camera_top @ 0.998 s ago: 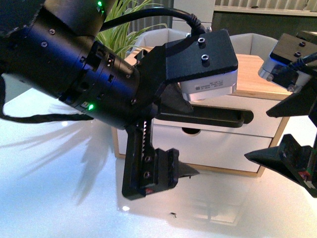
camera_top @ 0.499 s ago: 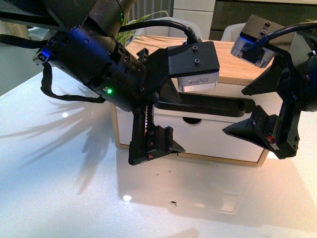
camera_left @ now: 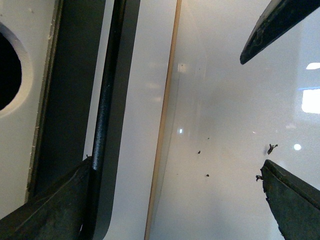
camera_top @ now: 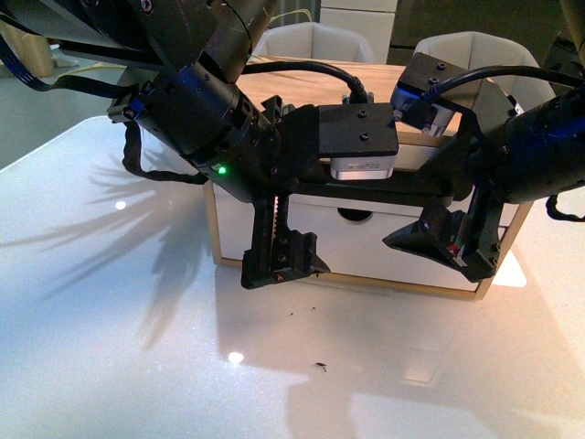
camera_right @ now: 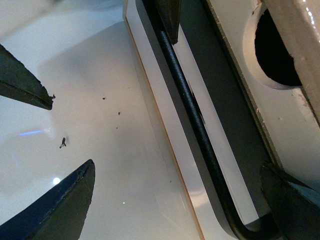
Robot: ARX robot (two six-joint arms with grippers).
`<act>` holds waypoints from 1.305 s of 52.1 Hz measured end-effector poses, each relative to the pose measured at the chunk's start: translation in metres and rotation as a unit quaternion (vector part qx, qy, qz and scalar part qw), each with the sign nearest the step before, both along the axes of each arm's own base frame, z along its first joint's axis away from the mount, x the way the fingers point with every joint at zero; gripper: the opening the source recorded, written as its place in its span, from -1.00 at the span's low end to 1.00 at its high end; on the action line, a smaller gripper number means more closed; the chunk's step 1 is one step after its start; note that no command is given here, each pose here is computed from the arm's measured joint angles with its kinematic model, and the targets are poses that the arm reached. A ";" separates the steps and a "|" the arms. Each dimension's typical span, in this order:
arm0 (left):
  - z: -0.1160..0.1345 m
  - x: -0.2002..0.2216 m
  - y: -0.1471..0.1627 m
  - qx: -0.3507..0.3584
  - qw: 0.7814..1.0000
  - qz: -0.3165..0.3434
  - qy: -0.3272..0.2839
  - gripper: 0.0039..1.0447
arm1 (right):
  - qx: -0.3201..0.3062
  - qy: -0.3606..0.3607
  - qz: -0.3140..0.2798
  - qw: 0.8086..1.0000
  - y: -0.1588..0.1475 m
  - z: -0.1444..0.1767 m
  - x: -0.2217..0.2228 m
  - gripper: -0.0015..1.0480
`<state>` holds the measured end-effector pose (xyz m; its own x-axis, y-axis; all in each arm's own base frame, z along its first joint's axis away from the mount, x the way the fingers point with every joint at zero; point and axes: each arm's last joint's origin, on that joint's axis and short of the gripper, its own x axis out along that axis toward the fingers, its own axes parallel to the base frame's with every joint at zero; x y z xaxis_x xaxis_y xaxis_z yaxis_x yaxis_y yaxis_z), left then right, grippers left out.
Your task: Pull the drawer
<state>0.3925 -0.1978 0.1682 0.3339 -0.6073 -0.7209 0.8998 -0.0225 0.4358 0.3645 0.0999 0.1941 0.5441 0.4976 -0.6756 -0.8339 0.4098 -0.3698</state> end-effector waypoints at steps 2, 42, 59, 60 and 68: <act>-0.001 0.000 0.000 0.001 1.000 0.000 0.000 0.87 | 0.000 0.000 0.000 1.000 0.001 -0.001 0.001 0.83; 0.000 -0.030 0.013 0.048 0.997 -0.056 0.026 0.87 | -0.016 0.061 0.052 0.997 0.002 -0.013 -0.031 0.83; 0.000 -0.074 0.036 0.050 0.994 -0.087 0.043 0.87 | -0.008 0.078 0.094 0.992 0.006 -0.017 -0.081 0.83; 0.000 -0.076 0.037 0.048 0.994 -0.087 0.042 0.87 | -0.007 0.077 0.095 0.992 0.007 -0.016 -0.083 0.83; 0.002 -0.088 0.044 -0.012 0.997 -0.073 0.008 0.87 | 0.030 0.032 0.075 0.996 0.003 -0.004 -0.089 0.83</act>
